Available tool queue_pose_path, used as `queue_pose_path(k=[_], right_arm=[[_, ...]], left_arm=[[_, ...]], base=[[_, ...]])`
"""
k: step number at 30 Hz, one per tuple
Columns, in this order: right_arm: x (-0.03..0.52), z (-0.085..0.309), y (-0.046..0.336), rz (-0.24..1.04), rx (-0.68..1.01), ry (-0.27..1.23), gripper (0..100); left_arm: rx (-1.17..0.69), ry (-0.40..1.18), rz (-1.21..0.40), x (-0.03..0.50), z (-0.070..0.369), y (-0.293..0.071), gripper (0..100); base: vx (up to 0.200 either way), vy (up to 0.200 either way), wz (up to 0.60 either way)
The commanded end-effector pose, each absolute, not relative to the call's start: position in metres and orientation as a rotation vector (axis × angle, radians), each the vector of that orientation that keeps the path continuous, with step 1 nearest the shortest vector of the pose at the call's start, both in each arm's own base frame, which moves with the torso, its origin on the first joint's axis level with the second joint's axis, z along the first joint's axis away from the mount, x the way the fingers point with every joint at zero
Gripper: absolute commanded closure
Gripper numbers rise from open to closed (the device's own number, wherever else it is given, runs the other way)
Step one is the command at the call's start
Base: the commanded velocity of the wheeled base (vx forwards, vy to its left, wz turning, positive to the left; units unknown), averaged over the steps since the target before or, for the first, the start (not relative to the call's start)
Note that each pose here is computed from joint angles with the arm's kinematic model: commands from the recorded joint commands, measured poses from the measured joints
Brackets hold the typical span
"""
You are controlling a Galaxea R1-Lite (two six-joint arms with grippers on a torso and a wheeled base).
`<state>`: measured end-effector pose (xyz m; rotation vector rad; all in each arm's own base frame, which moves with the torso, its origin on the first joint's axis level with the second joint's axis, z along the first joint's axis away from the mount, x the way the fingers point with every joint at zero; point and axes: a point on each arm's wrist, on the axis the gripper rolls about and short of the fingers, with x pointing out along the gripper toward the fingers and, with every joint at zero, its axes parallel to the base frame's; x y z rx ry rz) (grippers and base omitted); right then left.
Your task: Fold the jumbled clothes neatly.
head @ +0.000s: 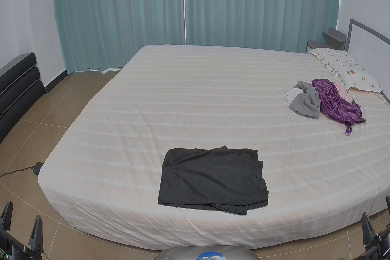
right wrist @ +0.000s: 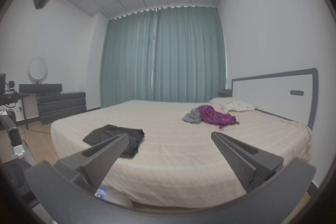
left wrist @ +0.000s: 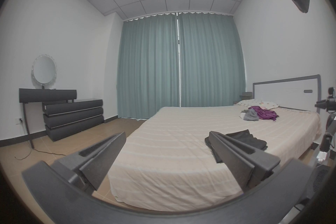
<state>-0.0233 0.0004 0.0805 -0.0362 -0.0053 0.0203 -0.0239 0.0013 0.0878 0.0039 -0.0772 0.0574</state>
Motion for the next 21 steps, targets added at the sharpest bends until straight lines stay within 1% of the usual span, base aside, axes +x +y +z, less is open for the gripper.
queue_pose_path(k=[1, 5, 9, 11, 12, 14, 16, 18, 21], right_arm=[[-0.0233, 0.0753, -0.0001, -0.009, -0.015, 0.017, 0], [-0.0228, 0.0755, -0.0001, -0.009, -0.012, 0.005, 0], [-0.0228, 0.0756, -0.0002, -0.011, -0.006, -0.002, 0], [-0.0228, 0.0755, -0.0001, -0.009, -0.014, 0.000, 0], [-0.0228, 0.0755, -0.0002, -0.008, -0.012, 0.000, 0], [-0.0227, 0.0755, -0.0001, -0.009, -0.012, 0.002, 0], [-0.0228, 0.0755, -0.0002, -0.008, -0.011, 0.000, 0], [-0.0228, 0.0755, -0.0002, -0.008, -0.012, 0.000, 0], [-0.0228, 0.0755, -0.0002, -0.008, -0.014, 0.000, 0]], left_arm=[[-0.018, -0.066, 0.018, -0.0230, 0.0822, 0.0005, 0], [-0.053, -0.061, -0.011, -0.0231, 0.0820, -0.0002, 0], [-0.034, -0.060, -0.003, -0.0230, 0.0816, 0.0000, 0], [-0.024, -0.059, 0.098, -0.0232, 0.0817, 0.0022, 0], [-0.022, -0.058, 0.119, -0.0232, 0.0816, 0.0028, 0], [-0.022, -0.056, 0.084, -0.0232, 0.0814, 0.0019, 0], [-0.025, -0.002, 0.008, -0.0227, 0.0758, 0.0002, 0], [-0.032, 0.026, -0.020, -0.0224, 0.0750, -0.0002, 0], [0.000, -0.002, -0.003, -0.0228, 0.0756, 0.0000, 0]], base=[[0.000, 0.000, 0.00], [0.000, 0.000, 0.00], [0.000, 0.000, 0.00], [0.000, 0.000, 0.00], [0.000, 0.000, 0.00], [0.000, 0.000, 0.00], [0.000, 0.000, 0.00], [0.000, 0.000, 0.00], [0.000, 0.000, 0.00]])
